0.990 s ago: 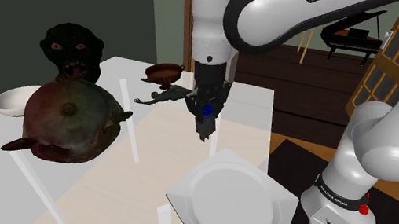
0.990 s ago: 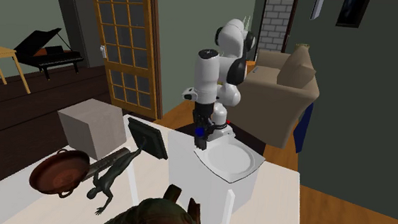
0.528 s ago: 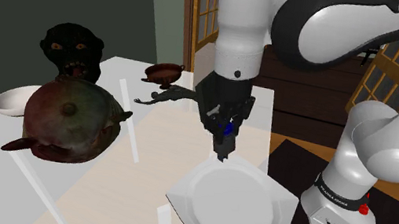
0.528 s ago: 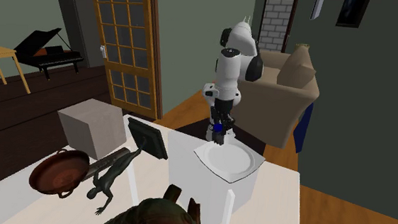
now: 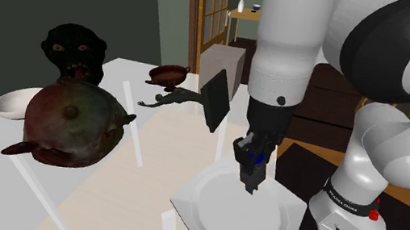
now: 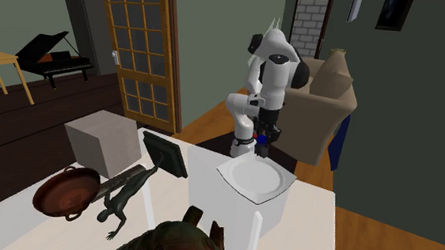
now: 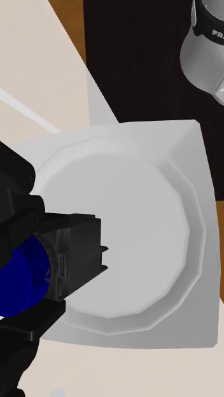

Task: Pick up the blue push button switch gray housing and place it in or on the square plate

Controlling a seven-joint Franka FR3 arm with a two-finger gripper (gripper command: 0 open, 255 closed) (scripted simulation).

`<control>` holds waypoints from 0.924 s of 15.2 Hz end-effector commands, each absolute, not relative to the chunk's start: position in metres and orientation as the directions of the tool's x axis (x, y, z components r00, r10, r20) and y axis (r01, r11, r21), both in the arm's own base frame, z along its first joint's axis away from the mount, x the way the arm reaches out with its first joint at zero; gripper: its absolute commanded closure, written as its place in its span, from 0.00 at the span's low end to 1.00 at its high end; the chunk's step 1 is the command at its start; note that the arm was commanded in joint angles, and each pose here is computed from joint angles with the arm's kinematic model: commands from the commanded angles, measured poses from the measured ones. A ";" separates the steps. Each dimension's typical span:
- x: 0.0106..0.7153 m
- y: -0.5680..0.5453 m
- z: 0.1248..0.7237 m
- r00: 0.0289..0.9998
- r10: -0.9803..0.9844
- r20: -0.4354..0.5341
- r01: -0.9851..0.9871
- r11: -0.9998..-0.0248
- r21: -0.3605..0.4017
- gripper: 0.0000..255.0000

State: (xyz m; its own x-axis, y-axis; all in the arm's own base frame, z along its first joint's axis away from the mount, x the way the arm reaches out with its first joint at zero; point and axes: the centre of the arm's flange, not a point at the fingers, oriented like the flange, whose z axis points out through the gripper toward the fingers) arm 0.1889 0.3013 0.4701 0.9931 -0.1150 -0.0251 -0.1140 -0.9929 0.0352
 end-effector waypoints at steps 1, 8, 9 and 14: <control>0.187 0.302 0.460 0.993 -0.116 -0.025 -0.115 -0.993 0.035 1.00; 0.187 0.302 0.423 0.993 -0.116 -0.025 -0.115 -0.993 0.035 1.00; 0.187 0.302 0.417 0.993 -0.116 -0.025 -0.115 -0.993 0.035 1.00; 0.187 0.302 0.391 0.993 -0.116 -0.025 -0.115 -0.993 0.035 1.00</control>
State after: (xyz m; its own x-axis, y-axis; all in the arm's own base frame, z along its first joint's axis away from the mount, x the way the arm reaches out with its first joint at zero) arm 0.1883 0.3024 0.3968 0.9930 -0.1155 -0.0256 -0.1146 -0.9928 0.0354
